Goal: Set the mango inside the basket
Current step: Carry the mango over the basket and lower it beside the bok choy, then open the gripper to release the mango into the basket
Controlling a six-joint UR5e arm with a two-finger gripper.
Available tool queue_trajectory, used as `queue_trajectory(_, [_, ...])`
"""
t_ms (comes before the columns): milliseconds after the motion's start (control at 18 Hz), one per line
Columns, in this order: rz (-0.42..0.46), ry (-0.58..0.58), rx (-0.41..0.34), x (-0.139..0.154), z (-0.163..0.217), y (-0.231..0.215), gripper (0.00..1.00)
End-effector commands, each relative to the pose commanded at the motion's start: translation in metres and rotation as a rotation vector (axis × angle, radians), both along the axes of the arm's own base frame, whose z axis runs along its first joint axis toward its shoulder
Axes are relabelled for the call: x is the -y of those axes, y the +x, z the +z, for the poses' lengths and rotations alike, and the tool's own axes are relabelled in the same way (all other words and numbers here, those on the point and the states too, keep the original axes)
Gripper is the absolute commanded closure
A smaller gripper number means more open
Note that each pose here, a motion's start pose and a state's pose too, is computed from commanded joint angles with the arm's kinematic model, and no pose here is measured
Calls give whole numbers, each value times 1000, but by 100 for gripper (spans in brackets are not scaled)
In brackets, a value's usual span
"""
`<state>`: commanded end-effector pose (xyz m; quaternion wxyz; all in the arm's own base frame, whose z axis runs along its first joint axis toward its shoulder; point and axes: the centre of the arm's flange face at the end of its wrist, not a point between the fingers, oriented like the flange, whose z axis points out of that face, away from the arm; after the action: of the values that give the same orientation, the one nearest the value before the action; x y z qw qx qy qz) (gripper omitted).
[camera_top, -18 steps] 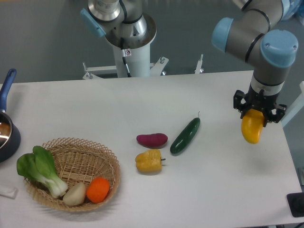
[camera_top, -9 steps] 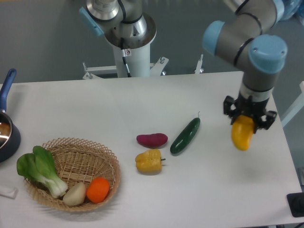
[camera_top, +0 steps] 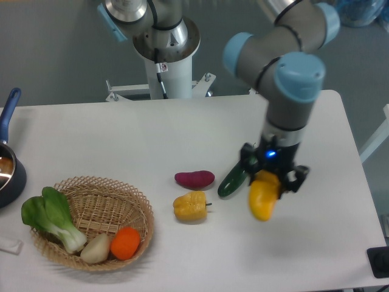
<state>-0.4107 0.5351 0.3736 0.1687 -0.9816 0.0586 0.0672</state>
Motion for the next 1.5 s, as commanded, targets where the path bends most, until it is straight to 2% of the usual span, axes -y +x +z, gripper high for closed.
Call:
queue_trajectory(111, [-28,-4,30,-40,-18,46,95])
queue_trajectory(222, [-86,-29,50,-59,-34,89,95])
queue_trajectory(444, [-200,-67,73,-79,-52,169,88])
queue_trajectory(667, [-270,-94,97,-95,-68,233,72])
queue_trajectory(778, [-277,-113,117,-103,-80,259,62])
queue_trajectory(889, [-277,-126,129,-107,-90,269,42])
queue_trajectory(1000, [-298,-136,133,-111,-96,282,4])
queue_trajectory(1056, [-300,-137,134,-111,-97,283,0])
queue_trajectory(1389, [-299,-115,120,-109,-80,284,0])
queue_trajectory(1500, [-270,-114,100,-103,-73,266,0])
